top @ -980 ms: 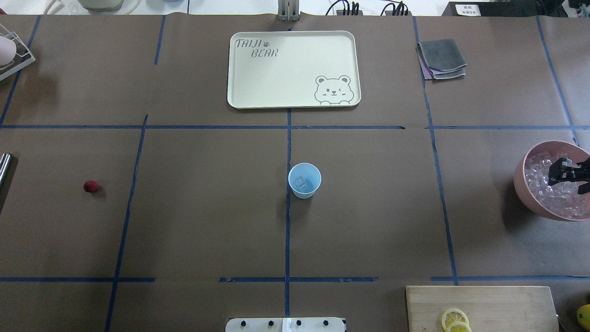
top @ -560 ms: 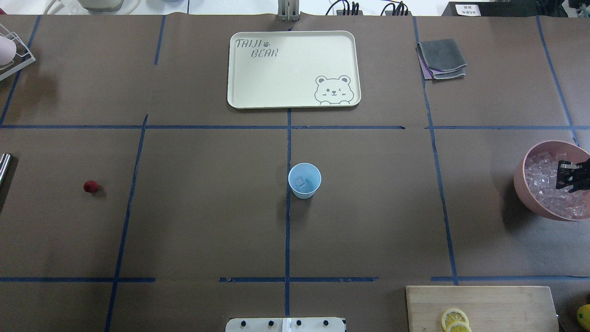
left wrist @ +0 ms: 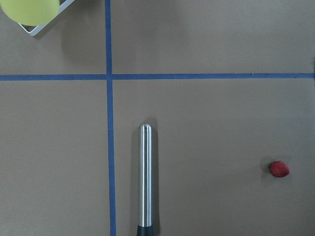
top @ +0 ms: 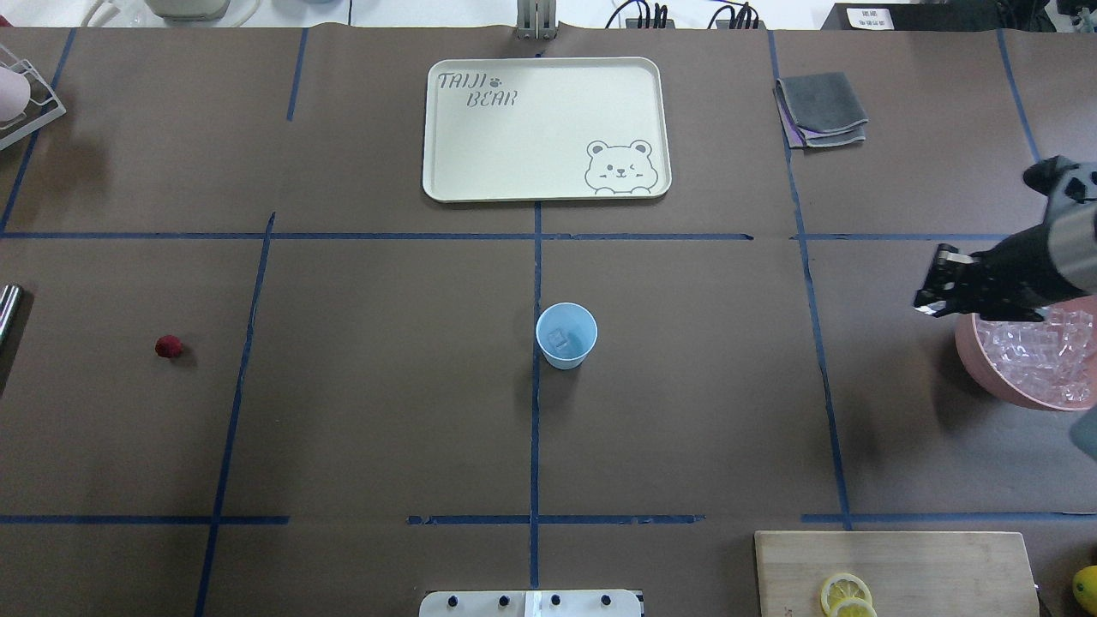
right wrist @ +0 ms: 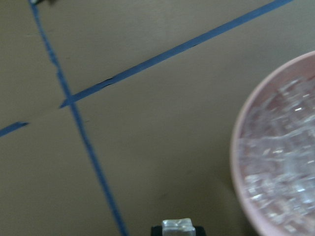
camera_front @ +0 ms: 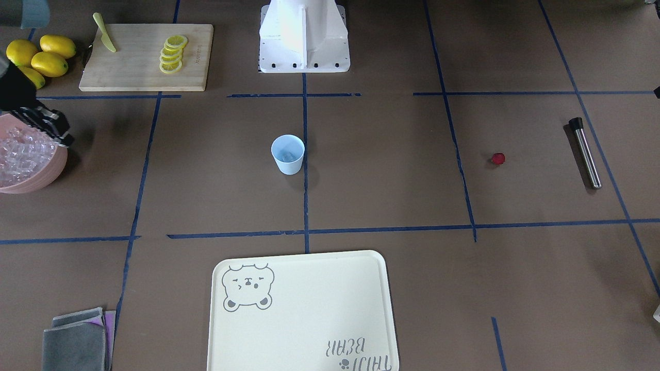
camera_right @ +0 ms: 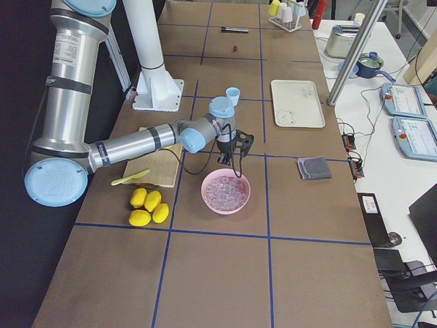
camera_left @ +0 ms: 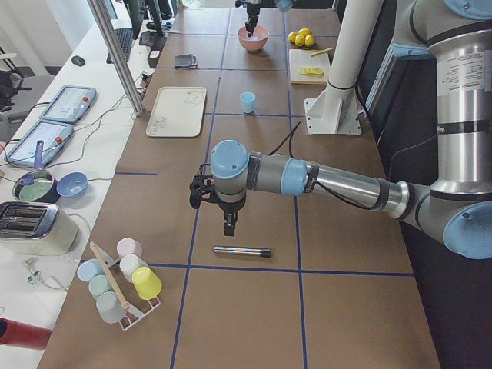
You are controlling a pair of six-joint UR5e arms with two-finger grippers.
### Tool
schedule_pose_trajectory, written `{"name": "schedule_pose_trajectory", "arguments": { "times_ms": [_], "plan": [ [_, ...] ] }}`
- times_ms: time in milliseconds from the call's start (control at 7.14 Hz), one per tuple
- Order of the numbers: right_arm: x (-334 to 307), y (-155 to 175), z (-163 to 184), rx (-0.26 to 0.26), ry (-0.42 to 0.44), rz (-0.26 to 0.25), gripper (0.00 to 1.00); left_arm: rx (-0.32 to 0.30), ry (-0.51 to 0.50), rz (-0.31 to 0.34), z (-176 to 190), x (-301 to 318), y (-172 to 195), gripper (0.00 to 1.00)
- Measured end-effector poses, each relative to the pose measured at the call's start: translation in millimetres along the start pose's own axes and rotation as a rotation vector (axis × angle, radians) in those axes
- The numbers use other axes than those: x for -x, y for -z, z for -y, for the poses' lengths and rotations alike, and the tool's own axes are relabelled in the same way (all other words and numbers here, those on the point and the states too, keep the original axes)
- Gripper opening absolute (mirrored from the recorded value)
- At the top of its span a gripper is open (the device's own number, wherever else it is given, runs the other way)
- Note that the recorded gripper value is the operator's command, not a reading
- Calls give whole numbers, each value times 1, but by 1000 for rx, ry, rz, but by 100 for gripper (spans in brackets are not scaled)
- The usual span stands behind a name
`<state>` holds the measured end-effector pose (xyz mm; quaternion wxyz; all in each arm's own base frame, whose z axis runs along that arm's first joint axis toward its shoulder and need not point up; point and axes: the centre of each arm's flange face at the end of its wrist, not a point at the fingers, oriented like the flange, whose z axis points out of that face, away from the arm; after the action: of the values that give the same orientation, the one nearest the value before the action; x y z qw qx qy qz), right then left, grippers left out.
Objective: Mash ice and strawberries in cup
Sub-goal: 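Carry the ice cube to the light-blue cup and drop it in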
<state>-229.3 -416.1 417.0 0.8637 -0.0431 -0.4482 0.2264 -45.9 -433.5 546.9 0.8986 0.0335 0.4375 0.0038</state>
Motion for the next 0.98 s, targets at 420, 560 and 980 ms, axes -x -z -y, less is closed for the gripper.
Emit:
{"name": "schedule_pose_trajectory", "arguments": {
  "times_ms": [420, 560, 980],
  "plan": [
    [155, -46, -94, 67, -92, 119, 2, 2, 1, 0, 0, 2, -1, 100],
    [199, -64, -121, 68, -121, 145, 2, 3, 1, 0, 0, 2, -2, 100],
    [288, -98, -178, 44, -164, 197, 3, 3, 1, 0, -2, 2, -2, 100]
  ]
}}
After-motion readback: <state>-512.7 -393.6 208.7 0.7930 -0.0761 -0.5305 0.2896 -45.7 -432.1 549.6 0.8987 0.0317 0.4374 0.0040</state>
